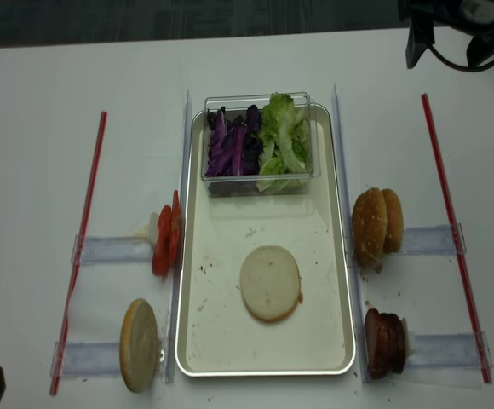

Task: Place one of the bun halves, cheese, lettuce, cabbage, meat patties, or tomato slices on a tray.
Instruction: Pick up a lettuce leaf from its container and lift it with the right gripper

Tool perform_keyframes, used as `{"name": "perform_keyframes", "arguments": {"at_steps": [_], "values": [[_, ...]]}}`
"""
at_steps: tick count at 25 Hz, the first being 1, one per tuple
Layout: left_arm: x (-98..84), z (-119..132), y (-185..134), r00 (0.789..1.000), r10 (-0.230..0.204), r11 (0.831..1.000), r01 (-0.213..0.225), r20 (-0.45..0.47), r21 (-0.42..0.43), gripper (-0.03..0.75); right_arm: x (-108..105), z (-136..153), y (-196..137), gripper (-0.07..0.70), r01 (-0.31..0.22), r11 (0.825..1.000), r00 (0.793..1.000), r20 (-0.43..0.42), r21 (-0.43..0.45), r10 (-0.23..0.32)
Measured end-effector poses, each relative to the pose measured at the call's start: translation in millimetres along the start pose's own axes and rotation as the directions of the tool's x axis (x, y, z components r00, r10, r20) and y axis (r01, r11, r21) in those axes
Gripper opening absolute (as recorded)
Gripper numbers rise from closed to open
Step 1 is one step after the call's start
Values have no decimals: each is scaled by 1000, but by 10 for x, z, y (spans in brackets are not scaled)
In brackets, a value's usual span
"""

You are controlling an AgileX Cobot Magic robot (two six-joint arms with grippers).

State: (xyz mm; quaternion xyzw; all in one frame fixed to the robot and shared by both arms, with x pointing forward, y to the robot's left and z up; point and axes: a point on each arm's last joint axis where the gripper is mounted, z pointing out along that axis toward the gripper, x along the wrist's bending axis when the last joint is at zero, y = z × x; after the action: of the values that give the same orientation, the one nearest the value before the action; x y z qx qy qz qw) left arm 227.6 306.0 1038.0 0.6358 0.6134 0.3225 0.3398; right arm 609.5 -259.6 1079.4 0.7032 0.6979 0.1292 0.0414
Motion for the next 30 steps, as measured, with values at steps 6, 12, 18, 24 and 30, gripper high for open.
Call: {"name": "perform_keyframes", "arguments": {"at_steps": [6, 12, 18, 24, 30], "values": [[0, 0, 0, 1000, 0, 1000, 0, 0, 0, 297, 339, 90, 55, 612, 68, 998, 998, -6, 5, -68], [0, 0, 0, 1000, 0, 1000, 0, 0, 0, 297, 806, 238, 193, 612, 122, 993, 992, -36, -9, -122], [0, 0, 0, 1000, 0, 1000, 0, 0, 0, 297, 1241, 464, 252, 612, 173, 985, 983, -61, -1, -173], [0, 0, 0, 1000, 0, 1000, 0, 0, 0, 297, 1535, 675, 231, 612, 202, 979, 977, -78, 23, -199], [0, 0, 0, 1000, 0, 1000, 0, 0, 0, 297, 1696, 904, 175, 611, 216, 974, 972, -107, 72, -207]]}}
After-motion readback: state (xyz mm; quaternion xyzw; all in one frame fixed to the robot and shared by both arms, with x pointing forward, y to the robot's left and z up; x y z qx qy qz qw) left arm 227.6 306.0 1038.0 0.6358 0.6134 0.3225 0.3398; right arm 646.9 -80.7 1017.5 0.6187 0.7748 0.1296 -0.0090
